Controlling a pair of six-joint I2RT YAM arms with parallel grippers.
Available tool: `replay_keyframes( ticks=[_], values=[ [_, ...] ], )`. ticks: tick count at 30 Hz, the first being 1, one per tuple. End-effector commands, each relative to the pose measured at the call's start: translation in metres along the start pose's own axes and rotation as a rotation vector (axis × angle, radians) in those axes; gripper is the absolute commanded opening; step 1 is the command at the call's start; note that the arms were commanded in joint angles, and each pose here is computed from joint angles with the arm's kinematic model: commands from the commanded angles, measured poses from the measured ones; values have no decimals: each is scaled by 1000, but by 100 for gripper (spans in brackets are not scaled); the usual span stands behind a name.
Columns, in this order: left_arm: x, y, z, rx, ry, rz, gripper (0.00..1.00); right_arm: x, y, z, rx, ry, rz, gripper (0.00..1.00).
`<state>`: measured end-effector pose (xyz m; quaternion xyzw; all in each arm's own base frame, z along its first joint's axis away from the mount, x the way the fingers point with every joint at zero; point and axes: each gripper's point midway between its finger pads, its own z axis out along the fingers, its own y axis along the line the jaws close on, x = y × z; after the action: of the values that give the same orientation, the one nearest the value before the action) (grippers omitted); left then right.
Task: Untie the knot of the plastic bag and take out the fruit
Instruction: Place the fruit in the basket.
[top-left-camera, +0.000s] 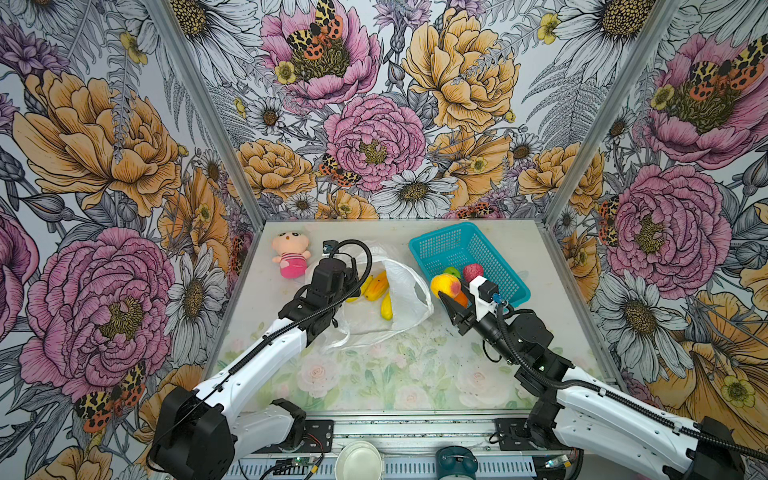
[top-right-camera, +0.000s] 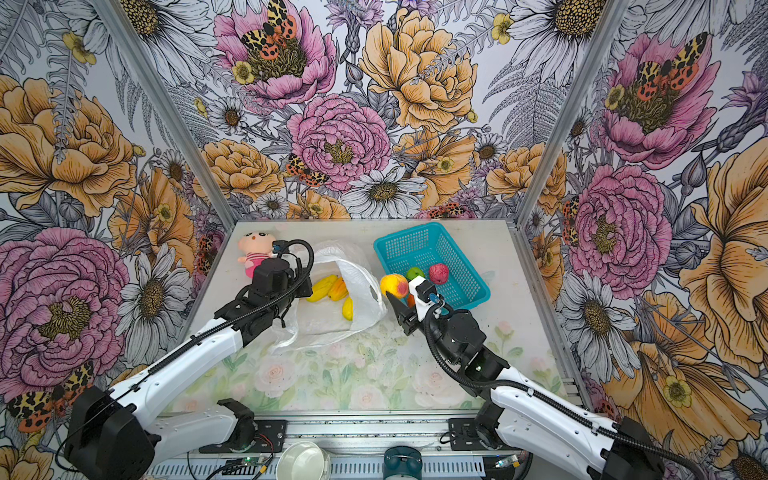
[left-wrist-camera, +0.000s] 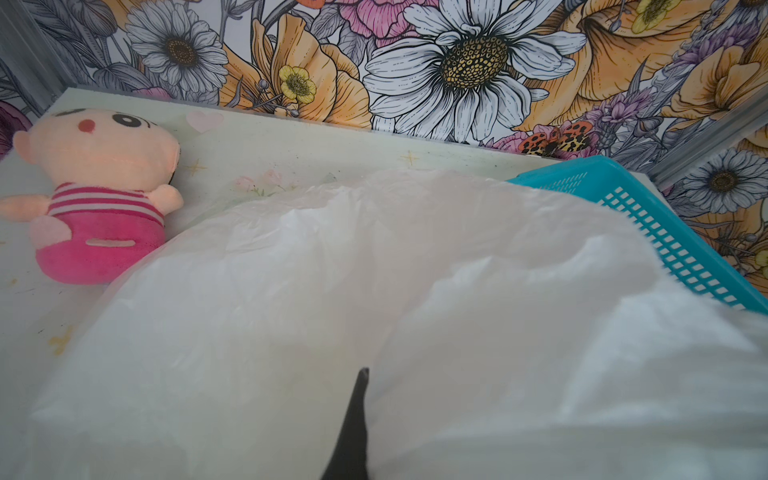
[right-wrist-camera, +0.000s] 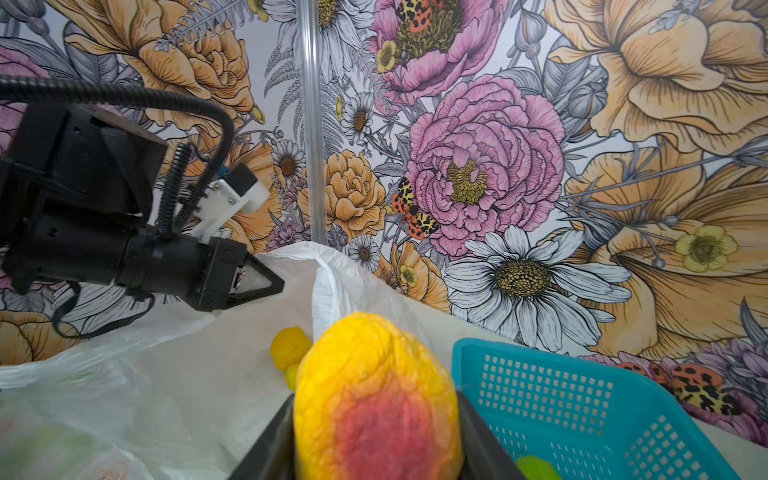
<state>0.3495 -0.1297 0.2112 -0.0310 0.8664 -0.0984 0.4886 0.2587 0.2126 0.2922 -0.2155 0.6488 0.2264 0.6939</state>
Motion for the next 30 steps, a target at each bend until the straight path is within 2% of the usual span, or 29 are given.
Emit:
replay_keyframes(
  ticks=[1, 8, 16, 23, 28, 30],
  values=[
    [-1, 2, 1, 3, -12, -7, 0, 12, -31, 1, 98, 31, 90, 16],
    [-1, 2, 0, 5, -17, -8, 0, 48, -104, 8, 281, 111, 282, 16],
    [-1, 3, 1, 2, -14, -7, 0, 134, -186, 10, 594, 296, 450, 14],
    [-1, 3, 1, 1, -16, -6, 0, 185, -214, 21, 608, 365, 579, 12],
    [-1, 3, 0, 0, -17, -6, 0, 194, -220, 24, 604, 371, 627, 12],
    [-1, 2, 0, 4, -16, -7, 0, 193, -221, 21, 617, 364, 626, 15]
  ],
)
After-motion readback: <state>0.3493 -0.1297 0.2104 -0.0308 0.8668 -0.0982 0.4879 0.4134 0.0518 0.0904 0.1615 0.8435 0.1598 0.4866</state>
